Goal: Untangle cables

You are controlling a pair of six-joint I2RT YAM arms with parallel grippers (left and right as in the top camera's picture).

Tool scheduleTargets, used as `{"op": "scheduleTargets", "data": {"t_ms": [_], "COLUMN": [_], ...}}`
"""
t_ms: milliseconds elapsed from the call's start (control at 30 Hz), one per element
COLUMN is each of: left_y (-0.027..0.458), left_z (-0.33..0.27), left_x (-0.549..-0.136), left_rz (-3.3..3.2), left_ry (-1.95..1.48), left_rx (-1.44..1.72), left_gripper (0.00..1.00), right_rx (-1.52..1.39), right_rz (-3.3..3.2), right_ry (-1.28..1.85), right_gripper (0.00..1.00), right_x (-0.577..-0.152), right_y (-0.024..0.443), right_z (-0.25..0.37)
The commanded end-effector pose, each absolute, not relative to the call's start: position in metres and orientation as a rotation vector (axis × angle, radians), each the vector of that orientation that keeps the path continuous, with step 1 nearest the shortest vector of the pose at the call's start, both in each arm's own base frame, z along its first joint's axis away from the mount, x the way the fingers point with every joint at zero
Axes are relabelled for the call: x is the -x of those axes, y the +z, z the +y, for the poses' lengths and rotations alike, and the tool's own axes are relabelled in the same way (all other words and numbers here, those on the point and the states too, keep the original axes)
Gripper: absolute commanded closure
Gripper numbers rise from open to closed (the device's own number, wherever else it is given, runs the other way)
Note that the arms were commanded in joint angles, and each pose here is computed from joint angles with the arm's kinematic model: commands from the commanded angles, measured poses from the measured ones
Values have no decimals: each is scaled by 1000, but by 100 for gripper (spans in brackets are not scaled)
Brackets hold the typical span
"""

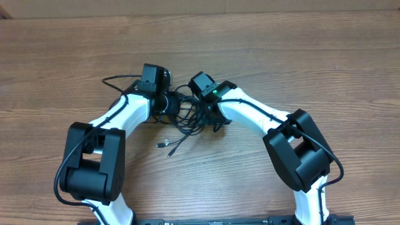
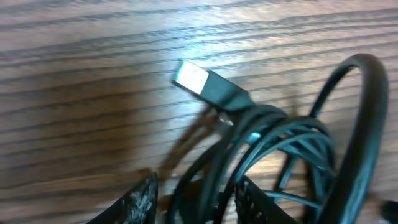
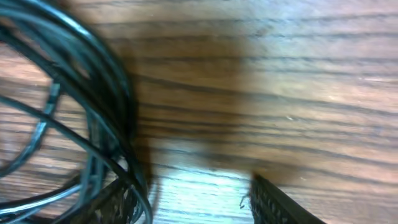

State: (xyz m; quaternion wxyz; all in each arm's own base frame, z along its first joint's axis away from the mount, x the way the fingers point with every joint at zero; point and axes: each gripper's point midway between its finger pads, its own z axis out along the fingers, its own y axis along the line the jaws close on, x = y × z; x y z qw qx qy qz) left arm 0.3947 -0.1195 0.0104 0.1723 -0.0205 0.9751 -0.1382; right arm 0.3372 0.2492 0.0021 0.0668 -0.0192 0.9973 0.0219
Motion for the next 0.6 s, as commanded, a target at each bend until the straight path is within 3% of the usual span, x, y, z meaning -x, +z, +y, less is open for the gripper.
{"op": "scheduleTargets", "data": {"t_ms": [0,300,567], "left_y": [9,9,9], "left_z": [-97,-87,-88], "left_x": [-406,-407,-407], "left_rz": [2746,2741,2741], "left_ry": [-195,-122,-127], "left_rx": [65,80,79], "left_gripper": [58,54,52], "right_rx": [-70,-194,-311], "right_rz": [3040,3112,3123], "right_ry": [-63,-321,-339], "right_gripper": [43,43,39], "right_x": [-342,-332,-330], "right_y": [-14,-11,-11], "right_z": [218,155,144]}}
